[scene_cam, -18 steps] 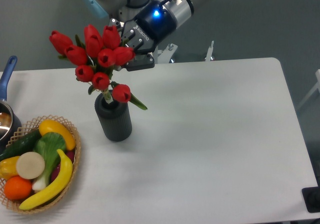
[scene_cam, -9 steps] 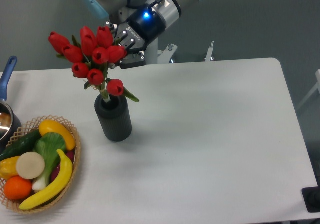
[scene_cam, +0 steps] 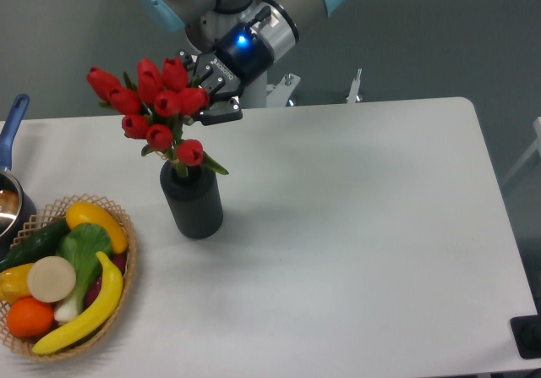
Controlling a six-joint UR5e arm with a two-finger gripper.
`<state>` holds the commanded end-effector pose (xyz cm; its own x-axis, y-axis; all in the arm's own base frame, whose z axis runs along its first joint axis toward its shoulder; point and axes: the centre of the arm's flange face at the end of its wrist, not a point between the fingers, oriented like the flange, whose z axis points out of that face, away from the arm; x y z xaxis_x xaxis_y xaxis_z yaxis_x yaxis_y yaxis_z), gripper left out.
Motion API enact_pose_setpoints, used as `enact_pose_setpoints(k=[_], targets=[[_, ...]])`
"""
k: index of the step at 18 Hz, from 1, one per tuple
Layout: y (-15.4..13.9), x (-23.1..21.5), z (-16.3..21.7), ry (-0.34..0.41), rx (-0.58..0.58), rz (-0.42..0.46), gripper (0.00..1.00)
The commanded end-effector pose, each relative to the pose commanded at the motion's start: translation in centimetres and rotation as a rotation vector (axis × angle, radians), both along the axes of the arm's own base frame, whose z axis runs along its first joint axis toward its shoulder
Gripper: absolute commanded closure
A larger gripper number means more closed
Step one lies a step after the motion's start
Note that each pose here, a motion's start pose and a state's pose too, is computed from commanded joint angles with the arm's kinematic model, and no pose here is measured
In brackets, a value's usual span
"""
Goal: Insert the flowers into the vase
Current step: 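Push the tulips deeper into the vase and hold them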
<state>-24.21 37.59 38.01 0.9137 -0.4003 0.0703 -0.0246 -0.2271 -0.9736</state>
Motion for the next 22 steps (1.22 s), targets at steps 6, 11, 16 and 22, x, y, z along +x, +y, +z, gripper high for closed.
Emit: enact_pose_setpoints(k=[6,11,16,22], targets=[[-0.3,0.8,-4.0,0.039,0.01,-0.032,0.76],[-0.4,0.7,-6.1,0.019,-0.003,-0.034,0.71],[-0.7,1.0,-7.3,0.015,-0.005,-0.036,0.59],[-0.5,0.5,-8.6,-0.015,-0.021,-0.035,0.45]])
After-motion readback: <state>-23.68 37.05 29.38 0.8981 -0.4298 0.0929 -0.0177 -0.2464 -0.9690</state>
